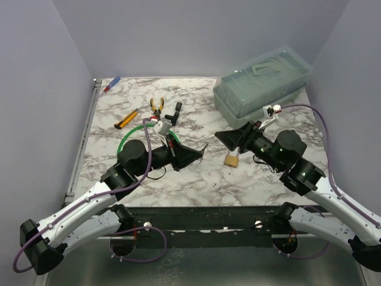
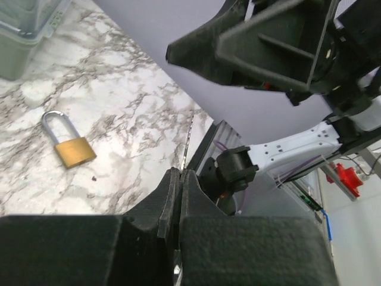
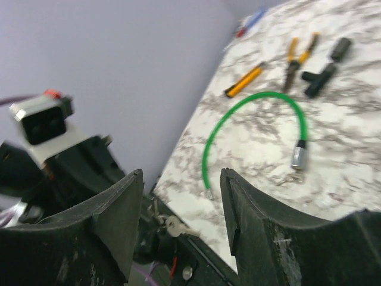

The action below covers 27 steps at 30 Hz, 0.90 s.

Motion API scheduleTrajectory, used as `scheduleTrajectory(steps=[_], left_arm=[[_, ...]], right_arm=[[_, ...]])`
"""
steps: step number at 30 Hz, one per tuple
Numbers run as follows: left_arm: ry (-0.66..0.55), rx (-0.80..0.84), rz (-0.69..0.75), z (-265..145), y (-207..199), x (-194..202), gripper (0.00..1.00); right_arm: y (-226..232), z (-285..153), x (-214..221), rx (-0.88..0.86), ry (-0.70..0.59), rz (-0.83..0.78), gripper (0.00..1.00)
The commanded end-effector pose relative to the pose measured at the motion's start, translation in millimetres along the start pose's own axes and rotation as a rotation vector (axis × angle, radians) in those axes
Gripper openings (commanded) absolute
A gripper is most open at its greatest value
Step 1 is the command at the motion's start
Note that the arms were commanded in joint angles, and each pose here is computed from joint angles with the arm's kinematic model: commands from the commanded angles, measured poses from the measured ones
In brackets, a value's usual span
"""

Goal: Unlock with the key

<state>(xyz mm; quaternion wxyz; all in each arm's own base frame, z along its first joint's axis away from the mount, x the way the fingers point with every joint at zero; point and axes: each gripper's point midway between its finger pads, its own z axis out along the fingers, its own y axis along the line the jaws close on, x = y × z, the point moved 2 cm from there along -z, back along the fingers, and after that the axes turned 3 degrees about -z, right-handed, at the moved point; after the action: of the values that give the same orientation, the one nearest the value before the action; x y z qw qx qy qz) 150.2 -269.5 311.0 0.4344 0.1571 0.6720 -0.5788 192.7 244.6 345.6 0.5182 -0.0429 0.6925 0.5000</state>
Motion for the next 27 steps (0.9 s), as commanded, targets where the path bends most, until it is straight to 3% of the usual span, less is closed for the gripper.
scheduleTrajectory(steps=[1, 5, 8, 12, 20, 27], left_arm=[[0.018, -0.113, 0.037, -9, 16, 1, 0.00], [0.068, -0.229, 0.073, -18, 34, 7, 0.00], [0.102, -0.285, 0.115, -25, 41, 9, 0.00], [0.146, -0.377, 0.170, -34, 57, 12, 0.00], [0.204, -0.441, 0.221, -41, 69, 17, 0.00], [0.217, -0.477, 0.238, -45, 76, 20, 0.00]], right_arm=[[-65, -12, 4, 0.447, 0.010, 0.036, 0.60], [-107, -40, 18, 0.780, 0.049, 0.117, 0.61], [-121, -50, 26, 0.918, 0.074, 0.151, 0.83], [-123, -34, 44, 0.881, 0.174, 0.114, 0.99], [-154, -8, 73, 0.853, 0.341, 0.166, 1.00], [-216, -6, 93, 1.124, 0.554, 0.171, 1.00]])
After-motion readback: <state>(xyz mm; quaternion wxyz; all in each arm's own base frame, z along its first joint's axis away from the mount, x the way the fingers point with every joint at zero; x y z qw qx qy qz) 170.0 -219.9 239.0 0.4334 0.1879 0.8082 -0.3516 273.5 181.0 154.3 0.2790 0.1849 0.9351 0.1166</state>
